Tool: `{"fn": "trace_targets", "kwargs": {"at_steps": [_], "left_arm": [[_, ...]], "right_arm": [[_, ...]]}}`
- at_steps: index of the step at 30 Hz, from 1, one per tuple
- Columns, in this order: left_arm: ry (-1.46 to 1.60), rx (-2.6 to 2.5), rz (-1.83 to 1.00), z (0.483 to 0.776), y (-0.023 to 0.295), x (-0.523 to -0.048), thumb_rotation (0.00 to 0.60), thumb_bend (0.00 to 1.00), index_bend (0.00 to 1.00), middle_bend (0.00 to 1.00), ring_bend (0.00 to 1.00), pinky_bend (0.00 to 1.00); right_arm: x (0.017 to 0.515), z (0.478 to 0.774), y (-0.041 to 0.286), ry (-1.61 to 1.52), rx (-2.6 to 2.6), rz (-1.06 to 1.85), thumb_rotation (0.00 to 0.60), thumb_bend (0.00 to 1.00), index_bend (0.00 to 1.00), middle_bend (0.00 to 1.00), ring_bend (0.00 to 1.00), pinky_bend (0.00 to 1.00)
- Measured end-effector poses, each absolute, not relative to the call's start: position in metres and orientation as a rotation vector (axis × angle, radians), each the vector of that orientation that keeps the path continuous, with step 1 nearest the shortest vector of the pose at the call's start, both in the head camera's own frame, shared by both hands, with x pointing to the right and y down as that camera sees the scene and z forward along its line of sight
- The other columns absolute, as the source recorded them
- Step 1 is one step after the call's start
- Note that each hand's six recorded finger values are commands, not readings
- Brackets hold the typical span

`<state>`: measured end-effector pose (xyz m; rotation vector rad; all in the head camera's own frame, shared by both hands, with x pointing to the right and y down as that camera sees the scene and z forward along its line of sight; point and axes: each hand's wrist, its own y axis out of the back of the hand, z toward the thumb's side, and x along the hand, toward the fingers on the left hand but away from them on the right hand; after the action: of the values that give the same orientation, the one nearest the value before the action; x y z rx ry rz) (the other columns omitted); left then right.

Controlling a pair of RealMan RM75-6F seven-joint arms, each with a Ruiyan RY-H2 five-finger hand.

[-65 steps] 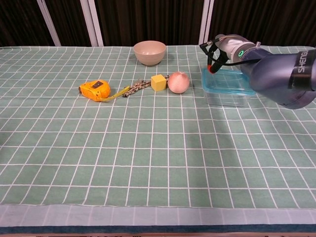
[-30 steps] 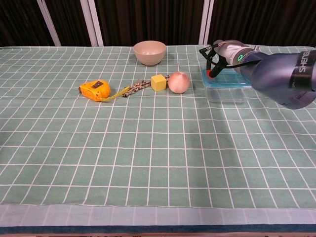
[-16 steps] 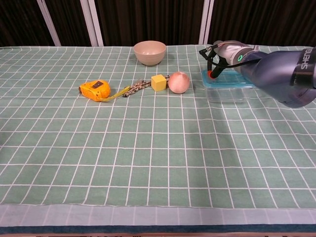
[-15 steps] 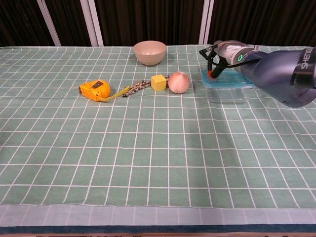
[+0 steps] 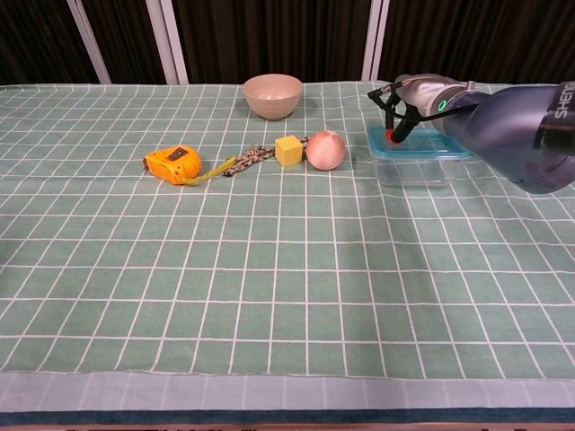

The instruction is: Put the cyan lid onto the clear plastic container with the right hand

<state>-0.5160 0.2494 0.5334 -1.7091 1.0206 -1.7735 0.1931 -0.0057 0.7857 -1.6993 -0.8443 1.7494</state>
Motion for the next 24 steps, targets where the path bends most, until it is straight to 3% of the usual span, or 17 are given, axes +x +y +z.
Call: {"fn": "trace_targets", "kwargs": {"at_steps": [24], "left_arm": [[1.024,-1.709,-1.768,0.5334,0.2489,-0.5158,0.6,0.52,0.21,0.0,0.0,0.0]], "right_arm": [[0.1891,0.7878,0.0011,-0.841,-1.732,1.737,0.6,0.42,0.74,0.12,0.0,0.0]]}}
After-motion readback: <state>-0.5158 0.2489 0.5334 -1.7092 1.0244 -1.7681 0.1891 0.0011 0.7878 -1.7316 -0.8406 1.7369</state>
